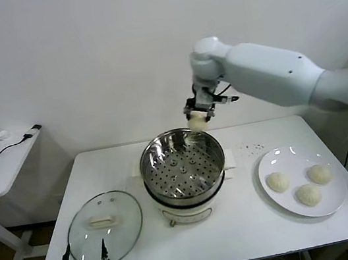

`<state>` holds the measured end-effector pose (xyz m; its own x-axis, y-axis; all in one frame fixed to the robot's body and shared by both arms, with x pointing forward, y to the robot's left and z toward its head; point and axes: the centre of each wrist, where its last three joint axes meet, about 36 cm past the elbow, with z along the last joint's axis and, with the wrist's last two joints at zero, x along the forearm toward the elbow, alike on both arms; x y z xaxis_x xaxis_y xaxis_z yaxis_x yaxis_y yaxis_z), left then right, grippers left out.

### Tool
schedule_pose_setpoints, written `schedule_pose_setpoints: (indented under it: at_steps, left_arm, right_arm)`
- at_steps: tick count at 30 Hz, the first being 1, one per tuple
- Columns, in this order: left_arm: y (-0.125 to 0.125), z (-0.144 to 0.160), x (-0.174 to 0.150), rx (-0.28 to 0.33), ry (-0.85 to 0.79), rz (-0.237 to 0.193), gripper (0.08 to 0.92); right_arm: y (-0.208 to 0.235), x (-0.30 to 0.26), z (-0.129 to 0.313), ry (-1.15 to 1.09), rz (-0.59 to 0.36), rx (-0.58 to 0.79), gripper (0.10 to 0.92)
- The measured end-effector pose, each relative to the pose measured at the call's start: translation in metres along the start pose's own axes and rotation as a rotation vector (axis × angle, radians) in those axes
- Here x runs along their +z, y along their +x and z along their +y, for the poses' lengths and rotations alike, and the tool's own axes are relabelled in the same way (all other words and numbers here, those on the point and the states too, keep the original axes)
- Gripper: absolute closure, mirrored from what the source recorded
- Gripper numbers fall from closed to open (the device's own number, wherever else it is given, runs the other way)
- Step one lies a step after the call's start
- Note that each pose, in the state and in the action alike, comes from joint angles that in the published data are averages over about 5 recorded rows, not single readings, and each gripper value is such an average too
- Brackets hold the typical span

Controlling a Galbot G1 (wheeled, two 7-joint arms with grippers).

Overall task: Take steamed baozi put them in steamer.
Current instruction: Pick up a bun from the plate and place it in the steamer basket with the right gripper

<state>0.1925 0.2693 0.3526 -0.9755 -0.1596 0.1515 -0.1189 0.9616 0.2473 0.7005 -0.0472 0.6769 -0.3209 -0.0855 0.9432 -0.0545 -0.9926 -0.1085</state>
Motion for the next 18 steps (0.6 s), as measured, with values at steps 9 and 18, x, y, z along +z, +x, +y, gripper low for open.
schedule_pose_setpoints:
  at_steps: [9,18]
  left_arm:
    - [0.000,0.001,0.002,0.000,-0.006,0.012,0.177]
    - [0.002,0.003,0.007,0.004,-0.009,0.025,0.177]
  right_arm:
    - [-0.047,-0.013,-0.022,0.085,-0.025,-0.034,0.420]
    - [-0.083,-0.021,-0.024,0.084,-0.070,-0.061,0.420]
